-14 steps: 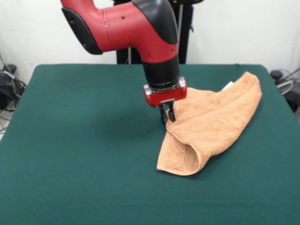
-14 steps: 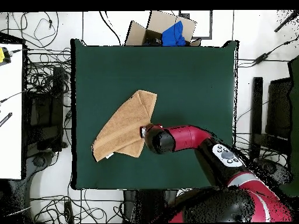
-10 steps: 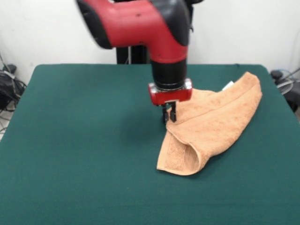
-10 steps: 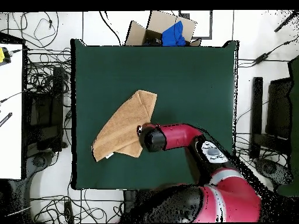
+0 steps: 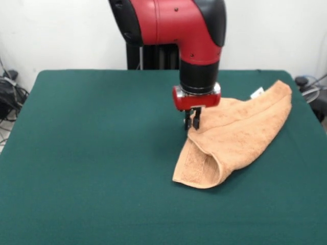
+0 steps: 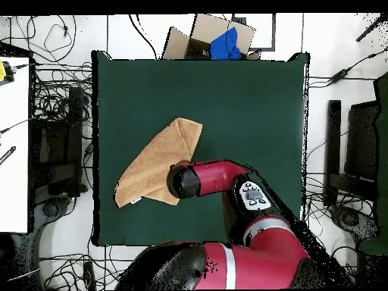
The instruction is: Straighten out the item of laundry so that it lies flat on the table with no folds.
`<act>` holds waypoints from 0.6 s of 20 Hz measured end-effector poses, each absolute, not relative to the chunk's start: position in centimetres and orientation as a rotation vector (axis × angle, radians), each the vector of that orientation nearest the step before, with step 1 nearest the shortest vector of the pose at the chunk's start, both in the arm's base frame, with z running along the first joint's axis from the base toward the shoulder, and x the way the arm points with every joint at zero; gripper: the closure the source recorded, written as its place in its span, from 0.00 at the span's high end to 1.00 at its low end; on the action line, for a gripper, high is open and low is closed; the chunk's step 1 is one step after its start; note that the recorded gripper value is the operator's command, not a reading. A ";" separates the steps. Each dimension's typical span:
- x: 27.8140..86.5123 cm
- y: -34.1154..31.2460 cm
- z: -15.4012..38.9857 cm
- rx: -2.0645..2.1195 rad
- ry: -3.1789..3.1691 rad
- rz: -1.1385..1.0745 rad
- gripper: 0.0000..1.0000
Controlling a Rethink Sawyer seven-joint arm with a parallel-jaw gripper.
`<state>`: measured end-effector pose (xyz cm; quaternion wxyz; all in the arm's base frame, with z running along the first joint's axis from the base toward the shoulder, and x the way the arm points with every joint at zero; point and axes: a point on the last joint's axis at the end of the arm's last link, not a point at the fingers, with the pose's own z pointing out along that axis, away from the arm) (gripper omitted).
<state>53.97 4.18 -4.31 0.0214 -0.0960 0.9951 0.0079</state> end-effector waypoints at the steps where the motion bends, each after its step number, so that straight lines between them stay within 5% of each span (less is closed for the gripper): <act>1: 54.0 3.9 -4.3 -0.281 3.089 0.018 0.00; 12: 54.0 2.7 -4.1 -0.173 3.113 -0.002 0.00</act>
